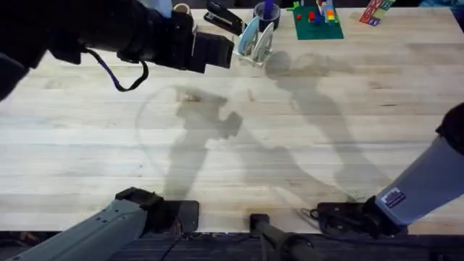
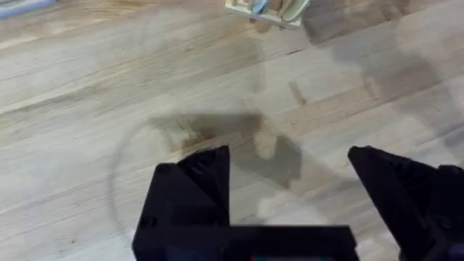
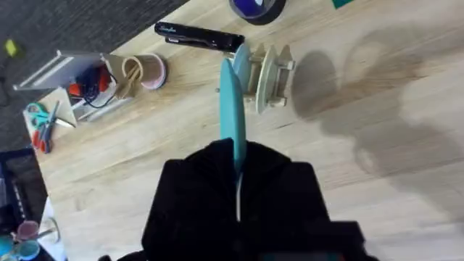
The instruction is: Pick up the plates from the table one by one and place each into a slot on the dish rack.
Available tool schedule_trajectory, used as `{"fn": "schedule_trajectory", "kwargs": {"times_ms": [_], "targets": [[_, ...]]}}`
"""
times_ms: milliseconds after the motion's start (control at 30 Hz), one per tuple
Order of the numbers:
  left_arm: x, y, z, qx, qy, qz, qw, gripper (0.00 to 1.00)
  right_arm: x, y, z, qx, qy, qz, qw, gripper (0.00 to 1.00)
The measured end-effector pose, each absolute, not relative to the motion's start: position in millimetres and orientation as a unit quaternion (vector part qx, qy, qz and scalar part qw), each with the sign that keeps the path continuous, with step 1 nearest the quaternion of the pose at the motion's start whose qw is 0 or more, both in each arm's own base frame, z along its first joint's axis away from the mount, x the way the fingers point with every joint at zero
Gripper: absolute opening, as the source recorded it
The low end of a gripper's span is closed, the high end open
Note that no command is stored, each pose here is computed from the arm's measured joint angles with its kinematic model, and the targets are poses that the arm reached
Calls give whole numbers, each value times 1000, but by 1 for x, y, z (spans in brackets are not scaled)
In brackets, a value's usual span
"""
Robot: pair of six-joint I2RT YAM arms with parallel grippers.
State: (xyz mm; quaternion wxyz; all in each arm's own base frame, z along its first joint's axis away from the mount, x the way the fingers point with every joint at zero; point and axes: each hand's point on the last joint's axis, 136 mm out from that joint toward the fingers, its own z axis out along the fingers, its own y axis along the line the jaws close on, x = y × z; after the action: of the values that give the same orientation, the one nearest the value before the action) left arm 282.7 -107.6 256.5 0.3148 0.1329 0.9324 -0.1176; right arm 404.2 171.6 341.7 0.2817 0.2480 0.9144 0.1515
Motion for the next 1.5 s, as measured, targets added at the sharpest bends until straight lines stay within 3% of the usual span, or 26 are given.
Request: {"fn": "schedule_trajectory", "kwargs": {"times_ms": [233,700,1500], "targets": [[283,-108,256,133,932,-118,315,995,405,172,339,248,915,149,280,34],[283,-108,256,133,932,-118,315,995,439,188,291,248,926,126,255,33],[282,-107,256,133,933,-117,313,994,457,197,241,246,939,95,220,33]]}}
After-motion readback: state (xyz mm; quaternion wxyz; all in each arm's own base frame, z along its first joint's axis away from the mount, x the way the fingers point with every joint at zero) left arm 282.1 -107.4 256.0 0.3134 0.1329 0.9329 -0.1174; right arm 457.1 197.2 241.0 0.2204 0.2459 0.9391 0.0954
